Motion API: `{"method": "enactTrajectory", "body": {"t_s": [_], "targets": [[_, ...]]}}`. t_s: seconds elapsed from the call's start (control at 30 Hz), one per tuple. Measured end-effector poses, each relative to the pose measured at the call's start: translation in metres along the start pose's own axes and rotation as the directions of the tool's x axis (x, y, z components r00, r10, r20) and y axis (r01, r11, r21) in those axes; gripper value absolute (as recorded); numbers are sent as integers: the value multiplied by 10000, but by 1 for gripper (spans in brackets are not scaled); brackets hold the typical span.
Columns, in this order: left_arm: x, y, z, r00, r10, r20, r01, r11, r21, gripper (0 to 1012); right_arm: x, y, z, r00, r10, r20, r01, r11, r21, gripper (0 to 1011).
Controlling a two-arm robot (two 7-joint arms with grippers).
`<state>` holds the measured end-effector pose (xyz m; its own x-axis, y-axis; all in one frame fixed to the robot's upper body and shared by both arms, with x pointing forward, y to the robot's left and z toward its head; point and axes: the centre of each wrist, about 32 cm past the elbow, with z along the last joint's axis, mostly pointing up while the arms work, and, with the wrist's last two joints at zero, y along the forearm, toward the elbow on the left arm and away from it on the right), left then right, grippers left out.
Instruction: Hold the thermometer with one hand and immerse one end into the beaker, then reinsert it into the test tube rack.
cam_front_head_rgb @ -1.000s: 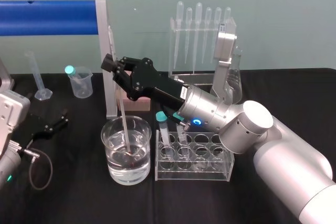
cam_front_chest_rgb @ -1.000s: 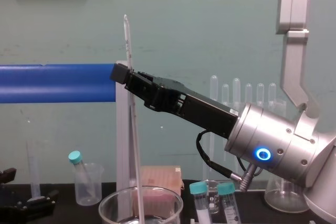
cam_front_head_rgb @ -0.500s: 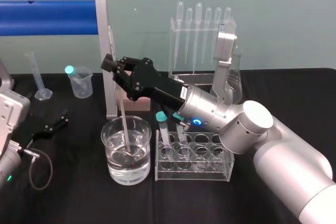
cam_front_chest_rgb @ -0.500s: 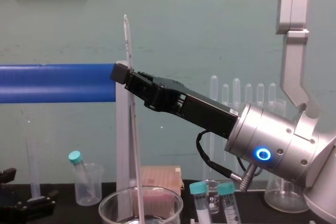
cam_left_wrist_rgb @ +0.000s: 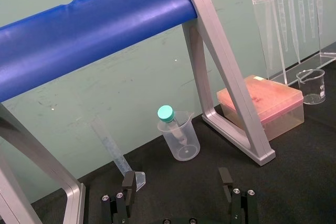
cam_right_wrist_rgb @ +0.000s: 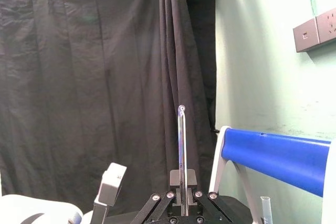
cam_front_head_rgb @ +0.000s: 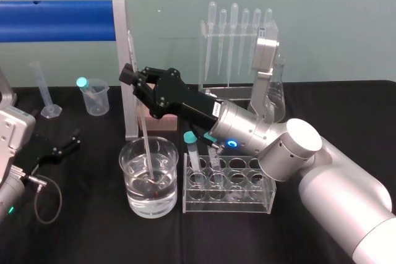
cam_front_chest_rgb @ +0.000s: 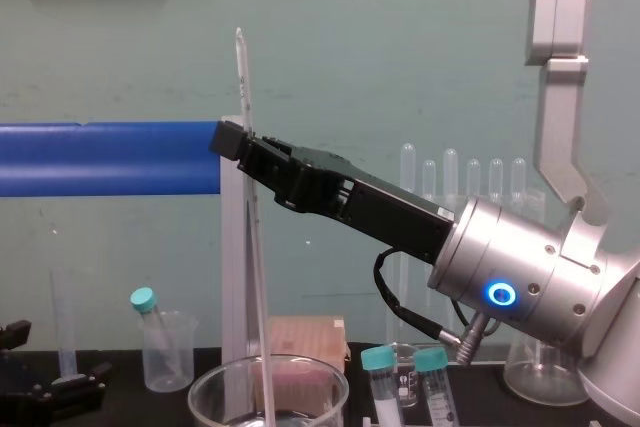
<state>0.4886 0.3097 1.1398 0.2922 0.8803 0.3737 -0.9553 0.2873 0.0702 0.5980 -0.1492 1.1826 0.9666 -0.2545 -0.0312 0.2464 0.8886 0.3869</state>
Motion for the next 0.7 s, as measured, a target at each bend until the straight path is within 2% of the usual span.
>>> {"method": "enactTrajectory", "body": {"t_s": [0.7], "targets": [[0, 0, 0, 10000, -1, 0, 1, 10000, 0, 1008, 0, 0, 0, 10000, 0, 0, 0, 10000, 0, 57]]}}
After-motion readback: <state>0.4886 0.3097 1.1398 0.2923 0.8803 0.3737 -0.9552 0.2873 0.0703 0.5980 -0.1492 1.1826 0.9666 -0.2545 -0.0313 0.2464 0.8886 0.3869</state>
